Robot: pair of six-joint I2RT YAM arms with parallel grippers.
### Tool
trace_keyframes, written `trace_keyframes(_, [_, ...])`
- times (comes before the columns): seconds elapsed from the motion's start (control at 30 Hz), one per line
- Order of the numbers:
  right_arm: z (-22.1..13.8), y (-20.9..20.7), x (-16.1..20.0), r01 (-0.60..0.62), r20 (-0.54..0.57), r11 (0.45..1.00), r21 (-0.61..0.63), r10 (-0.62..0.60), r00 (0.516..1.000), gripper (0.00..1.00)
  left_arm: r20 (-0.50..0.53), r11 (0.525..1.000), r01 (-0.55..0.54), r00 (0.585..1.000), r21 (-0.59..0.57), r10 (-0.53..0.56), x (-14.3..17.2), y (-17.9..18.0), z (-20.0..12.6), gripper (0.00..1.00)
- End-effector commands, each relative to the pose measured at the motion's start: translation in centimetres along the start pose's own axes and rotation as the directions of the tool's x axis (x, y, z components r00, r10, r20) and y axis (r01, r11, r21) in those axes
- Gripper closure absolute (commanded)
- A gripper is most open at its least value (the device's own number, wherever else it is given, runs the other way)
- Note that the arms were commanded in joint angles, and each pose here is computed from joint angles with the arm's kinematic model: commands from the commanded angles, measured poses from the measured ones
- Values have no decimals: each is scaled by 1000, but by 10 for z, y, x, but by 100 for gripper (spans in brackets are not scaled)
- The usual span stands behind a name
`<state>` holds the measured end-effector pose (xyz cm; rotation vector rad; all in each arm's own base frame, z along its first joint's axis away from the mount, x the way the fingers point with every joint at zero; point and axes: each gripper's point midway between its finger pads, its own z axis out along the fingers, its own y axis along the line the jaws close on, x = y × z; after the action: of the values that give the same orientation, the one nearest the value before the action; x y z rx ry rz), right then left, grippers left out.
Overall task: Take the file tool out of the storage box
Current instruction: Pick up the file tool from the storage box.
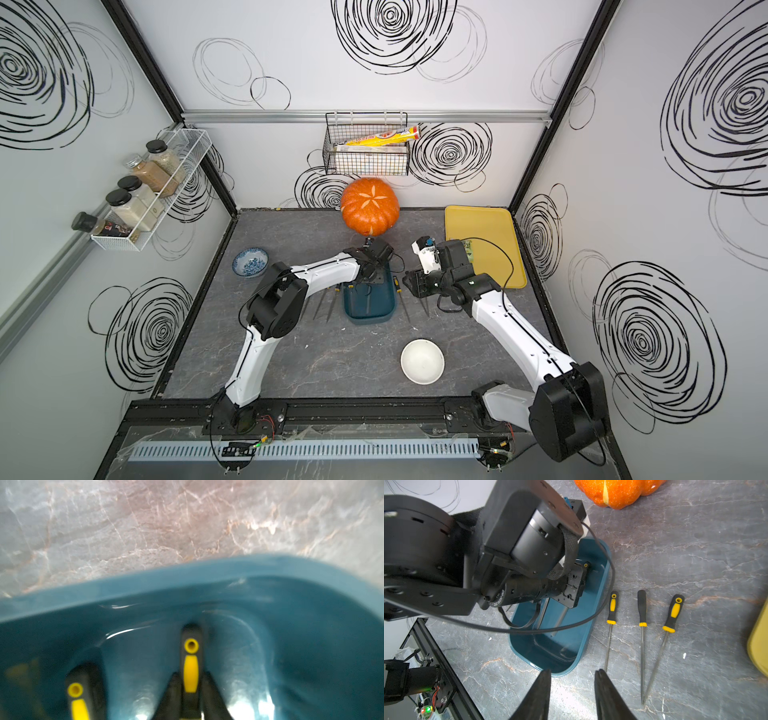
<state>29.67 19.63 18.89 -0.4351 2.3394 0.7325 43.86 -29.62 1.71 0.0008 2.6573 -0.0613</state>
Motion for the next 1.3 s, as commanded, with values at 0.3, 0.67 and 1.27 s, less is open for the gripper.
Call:
trace_keyframes(0.3, [-18,17,-10,27,132,997,-76,-17,991,59,198,866,-66,979,495,-38,-40,-53,-114,100])
trace_keyframes(0.67, [-29,83,1,55,192,850,-524,55,980,26,430,706,-184,884,684,-185,-59,-40,-254,100])
trace_keyframes(1.27, [15,119,-3,30,80,795,-606,24,996,34,431,630,-221,880,744,-201,-37,-34,-283,100])
